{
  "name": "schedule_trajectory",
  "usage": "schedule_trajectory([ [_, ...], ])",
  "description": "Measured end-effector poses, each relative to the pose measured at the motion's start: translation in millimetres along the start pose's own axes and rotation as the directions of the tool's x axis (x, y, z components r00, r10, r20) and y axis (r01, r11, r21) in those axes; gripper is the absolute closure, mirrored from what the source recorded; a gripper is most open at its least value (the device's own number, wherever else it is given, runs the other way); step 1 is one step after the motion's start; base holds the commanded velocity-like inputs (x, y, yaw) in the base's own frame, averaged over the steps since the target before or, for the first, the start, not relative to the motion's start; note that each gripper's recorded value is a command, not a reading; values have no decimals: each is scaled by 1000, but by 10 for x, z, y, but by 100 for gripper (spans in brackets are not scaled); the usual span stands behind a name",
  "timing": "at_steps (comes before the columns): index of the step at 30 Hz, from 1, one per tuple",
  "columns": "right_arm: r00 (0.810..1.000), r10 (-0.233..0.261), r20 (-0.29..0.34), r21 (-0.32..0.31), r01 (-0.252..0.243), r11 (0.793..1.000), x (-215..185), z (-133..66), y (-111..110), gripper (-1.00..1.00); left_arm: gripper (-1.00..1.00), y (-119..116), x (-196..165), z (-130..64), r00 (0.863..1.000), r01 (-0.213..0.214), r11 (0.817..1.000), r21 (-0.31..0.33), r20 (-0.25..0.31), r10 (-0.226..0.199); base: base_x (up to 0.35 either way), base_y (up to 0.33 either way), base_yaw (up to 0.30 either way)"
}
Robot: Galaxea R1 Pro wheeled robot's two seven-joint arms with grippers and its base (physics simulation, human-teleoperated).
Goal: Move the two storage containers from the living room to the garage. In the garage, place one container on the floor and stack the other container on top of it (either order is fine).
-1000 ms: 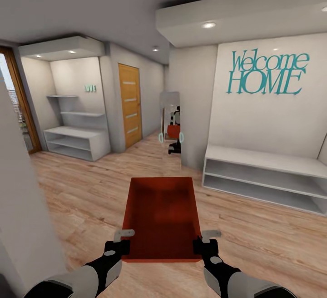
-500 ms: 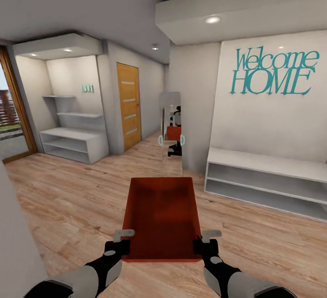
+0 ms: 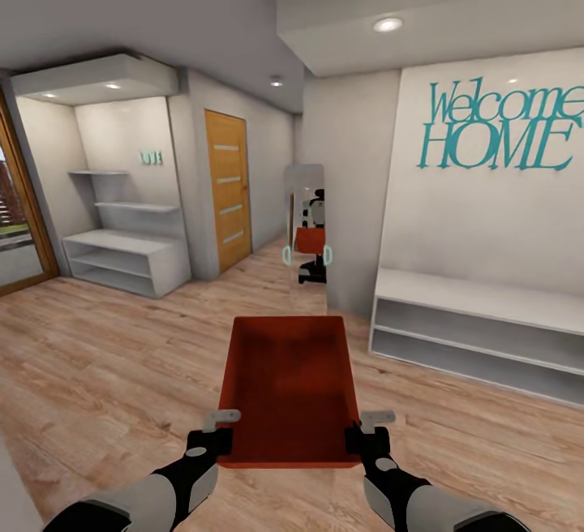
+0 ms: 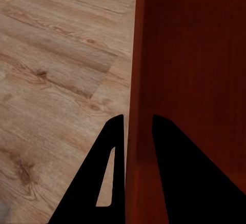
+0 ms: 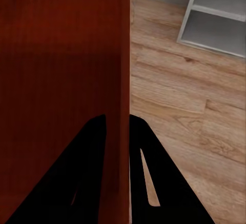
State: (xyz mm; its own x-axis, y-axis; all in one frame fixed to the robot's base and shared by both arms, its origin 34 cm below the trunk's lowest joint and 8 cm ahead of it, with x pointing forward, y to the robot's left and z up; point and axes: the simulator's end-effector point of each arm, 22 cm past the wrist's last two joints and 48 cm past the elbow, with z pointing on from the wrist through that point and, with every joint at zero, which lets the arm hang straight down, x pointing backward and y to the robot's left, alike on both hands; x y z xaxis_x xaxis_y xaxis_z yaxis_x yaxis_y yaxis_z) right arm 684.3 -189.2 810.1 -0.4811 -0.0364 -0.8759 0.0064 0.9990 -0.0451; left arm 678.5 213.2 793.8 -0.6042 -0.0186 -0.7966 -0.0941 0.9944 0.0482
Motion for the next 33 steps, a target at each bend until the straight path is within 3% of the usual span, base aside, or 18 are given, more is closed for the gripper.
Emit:
schedule_trajectory([
  [23,1000,0,0,0,0,1000,0,0,0,100,100,0,0,0,1000,0,1000,0,0,0,322,0,2],
  [33,1000,0,0,-1,0,1000,0,1,0,100,100,0,0,0,1000,0,1000,0,0,0,322,0,225],
])
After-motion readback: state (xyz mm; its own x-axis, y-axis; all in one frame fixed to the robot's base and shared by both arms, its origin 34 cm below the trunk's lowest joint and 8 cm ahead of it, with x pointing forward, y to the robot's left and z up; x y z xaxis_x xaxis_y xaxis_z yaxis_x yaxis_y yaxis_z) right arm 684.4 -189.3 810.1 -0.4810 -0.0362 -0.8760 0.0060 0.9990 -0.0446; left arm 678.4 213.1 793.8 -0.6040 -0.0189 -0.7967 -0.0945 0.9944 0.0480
